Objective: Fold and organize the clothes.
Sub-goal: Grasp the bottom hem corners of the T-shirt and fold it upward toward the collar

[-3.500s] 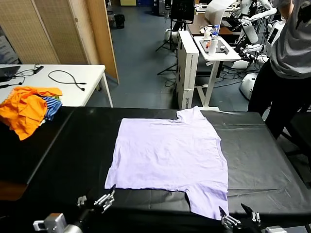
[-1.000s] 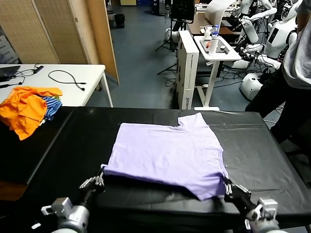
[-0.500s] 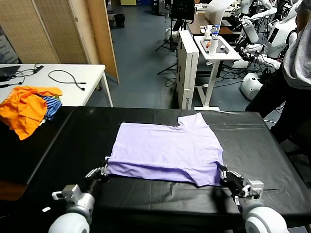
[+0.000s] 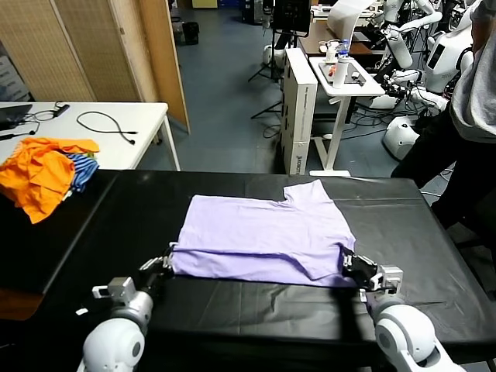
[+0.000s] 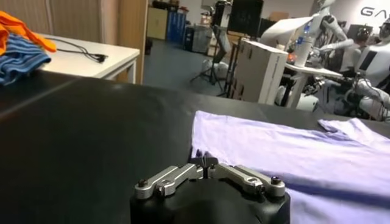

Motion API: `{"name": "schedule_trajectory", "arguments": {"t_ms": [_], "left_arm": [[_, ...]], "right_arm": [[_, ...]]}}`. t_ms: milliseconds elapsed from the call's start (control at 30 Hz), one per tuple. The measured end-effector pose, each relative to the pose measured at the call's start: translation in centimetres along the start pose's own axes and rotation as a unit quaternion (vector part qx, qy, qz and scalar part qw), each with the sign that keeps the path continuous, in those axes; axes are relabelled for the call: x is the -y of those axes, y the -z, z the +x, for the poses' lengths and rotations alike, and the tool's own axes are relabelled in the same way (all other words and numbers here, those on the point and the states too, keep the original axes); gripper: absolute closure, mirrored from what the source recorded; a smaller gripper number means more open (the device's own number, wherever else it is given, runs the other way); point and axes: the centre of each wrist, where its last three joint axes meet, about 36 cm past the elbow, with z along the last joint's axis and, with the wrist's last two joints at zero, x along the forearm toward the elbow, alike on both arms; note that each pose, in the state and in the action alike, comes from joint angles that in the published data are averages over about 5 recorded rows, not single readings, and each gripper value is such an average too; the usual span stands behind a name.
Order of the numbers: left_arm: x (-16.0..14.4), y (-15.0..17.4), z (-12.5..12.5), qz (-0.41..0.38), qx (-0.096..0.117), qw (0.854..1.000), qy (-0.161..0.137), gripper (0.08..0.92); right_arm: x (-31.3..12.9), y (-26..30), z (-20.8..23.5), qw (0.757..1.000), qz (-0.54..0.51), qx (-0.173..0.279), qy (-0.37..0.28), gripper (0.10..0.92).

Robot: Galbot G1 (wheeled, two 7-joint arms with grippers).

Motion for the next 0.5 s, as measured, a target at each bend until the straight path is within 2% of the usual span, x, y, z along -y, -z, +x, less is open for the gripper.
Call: {"name": "schedule_trajectory", "arguments": {"t_ms": [33,133,233,300,400,500], "left_arm": [[0.0,-0.1,0.0,0.000,-0.001,1.000,-0.001,0.839],[0.3,-0.2,0.1,0.003,-0.002,1.000,-0.003,0.724],[0.5,-0.1,0.6,0.003,0.000,1.000,-0.002,0.541],[0.5,-0.1,1.0,0.002,0.002,1.000,0.001,0.389],[0.5,-0.3,1.6,0.003,0.001,1.000,0.007,0.206],[0.5,-0.6,2.3,0.002,-0.002,1.000,0.011,0.119]], "right_arm": [[0.1,0.1,0.2,1.000,0.001,-0.001,0.003,0.690],[0.3,0.4,1.2,1.000,0.005,-0.004,0.008,0.501],[0.6,0.2,2.4,1.000,0.014,-0.007,0.012,0.312],[0.7,-0.1,3.4,1.000,0.019,-0.010,0.013,0.206],[0.9,-0.6,4.8,0.999,0.025,-0.016,0.012,0.129],[1.1,-1.2,6.0,0.999,0.031,-0.020,0.009,0.117]]}}
